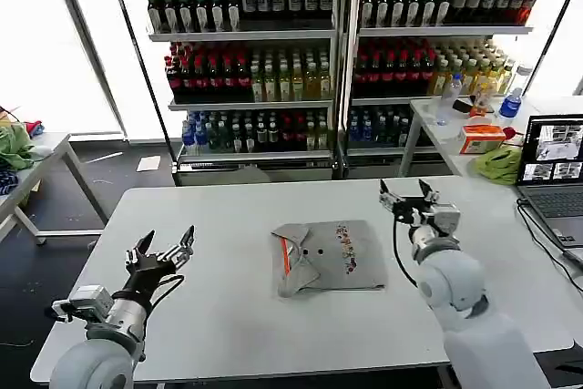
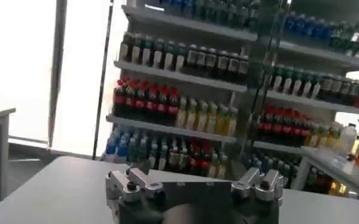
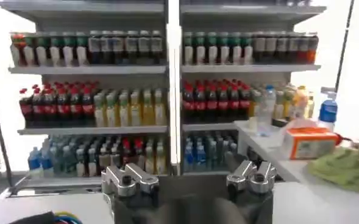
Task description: Fold and organize the clothes.
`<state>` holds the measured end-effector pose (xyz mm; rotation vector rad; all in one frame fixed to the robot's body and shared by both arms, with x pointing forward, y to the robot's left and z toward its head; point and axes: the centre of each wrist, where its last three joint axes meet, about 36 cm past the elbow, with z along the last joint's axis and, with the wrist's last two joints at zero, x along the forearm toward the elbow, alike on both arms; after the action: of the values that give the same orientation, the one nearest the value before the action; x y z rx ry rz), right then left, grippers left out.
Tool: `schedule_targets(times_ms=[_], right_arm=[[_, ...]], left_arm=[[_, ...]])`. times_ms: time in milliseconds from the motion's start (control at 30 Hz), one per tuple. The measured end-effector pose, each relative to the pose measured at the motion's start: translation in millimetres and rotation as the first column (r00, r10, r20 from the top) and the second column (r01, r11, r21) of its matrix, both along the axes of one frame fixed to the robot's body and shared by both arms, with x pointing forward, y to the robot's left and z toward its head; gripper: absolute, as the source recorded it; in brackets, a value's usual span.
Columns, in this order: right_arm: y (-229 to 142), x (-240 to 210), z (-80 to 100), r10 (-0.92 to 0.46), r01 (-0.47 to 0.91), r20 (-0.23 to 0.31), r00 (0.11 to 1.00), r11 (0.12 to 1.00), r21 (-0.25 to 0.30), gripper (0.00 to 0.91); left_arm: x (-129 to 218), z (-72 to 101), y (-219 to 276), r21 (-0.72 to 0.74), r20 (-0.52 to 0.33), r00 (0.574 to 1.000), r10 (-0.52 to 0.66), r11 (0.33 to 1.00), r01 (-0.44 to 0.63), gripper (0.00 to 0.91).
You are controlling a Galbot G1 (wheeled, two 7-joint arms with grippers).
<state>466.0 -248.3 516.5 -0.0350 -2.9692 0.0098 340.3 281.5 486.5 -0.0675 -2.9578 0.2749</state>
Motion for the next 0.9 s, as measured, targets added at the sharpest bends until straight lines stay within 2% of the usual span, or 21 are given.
schedule_targets(times_ms=[367, 900], right_arm=[[-37.8, -42.7, -4.0, -0.115, 0.115, 0.006, 0.993, 0.993, 0.011, 0.907], [-52.0, -67.8, -5.4, -0.165, 0.165, 0.002, 0.986, 0.986, 0.006, 0.907]], left_arm=[[-2.9, -4.8, -1.8, 0.051, -0.02, 0.999, -0.026, 0.998, 0.027, 0.907], [-2.2, -10.0, 3.8, 0.066, -0.02, 0.999, -0.035, 0.997, 0.036, 0.907]])
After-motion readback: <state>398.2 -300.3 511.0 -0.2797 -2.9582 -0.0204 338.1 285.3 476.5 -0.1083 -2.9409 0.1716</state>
